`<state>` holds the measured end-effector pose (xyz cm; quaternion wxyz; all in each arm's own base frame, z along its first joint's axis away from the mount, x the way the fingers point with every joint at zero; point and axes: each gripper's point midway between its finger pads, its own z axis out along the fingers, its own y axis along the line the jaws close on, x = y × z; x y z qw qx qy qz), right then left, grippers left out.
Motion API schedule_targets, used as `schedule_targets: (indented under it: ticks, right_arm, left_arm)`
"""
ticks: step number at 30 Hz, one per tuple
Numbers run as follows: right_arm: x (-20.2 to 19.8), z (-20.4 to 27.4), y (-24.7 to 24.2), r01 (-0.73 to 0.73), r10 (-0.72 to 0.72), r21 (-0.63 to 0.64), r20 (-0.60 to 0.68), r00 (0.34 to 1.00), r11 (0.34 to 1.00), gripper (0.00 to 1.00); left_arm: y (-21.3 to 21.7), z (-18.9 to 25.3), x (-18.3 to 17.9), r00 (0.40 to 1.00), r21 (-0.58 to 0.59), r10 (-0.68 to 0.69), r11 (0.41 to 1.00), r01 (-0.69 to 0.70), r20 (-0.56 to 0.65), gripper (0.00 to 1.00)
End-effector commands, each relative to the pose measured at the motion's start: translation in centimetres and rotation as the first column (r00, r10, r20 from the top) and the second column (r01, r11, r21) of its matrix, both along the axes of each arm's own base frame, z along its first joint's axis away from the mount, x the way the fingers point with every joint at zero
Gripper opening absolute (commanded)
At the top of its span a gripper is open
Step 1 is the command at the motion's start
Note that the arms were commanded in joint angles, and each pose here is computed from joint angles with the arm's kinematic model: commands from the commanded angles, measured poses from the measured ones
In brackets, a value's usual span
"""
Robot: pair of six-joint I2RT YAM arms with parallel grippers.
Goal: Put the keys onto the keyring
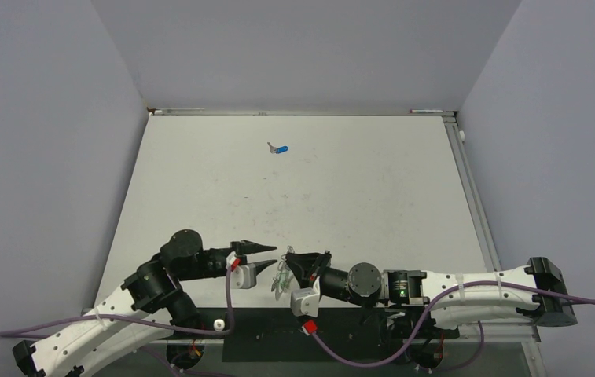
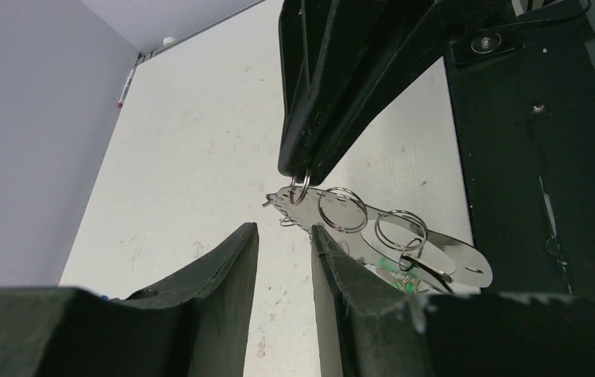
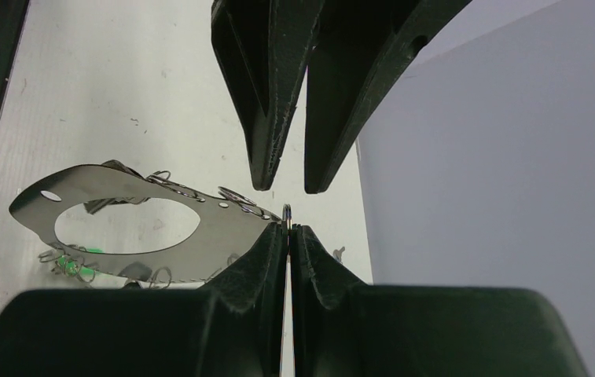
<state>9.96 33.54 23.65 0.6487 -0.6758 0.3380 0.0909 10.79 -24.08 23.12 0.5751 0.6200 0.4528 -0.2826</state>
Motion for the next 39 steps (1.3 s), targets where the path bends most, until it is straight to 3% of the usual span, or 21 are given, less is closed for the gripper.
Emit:
schedule_targets:
  ticks: [1, 9, 31, 39]
  right_arm:
    - [-0.6, 2.9, 0.4, -0.025, 0.026, 0.108, -0.009, 1.0, 0.994, 0.05]
    - [-0.7, 2.9, 0.7, -0.029, 0.031, 0.11, -0.014, 0.999, 0.993, 0.05]
    - [0.6, 3.2, 2.0, -0.008, 0.012, 0.139, -0.023, 1.0, 0.99, 0.05]
    - [0.6, 3.3, 2.4, -0.023, 0.029, 0.153, -0.033, 0.999, 0.988, 0.05]
  left_arm:
    - [-0.8, 1.5, 0.4, 0.999, -0.056, -0.007, 0.998, 0.009, 0.04, 0.28]
    - [-1.2, 1.5, 0.1, 0.999, -0.071, -0.028, 0.997, 0.031, 0.035, 0.23]
    - [-1.4, 0.5, -0.2, 0.998, -0.065, -0.052, 0.996, 0.053, 0.024, 0.24]
    - [-1.6, 0.4, -0.3, 0.998, -0.061, -0.061, 0.996, 0.062, 0.018, 0.1]
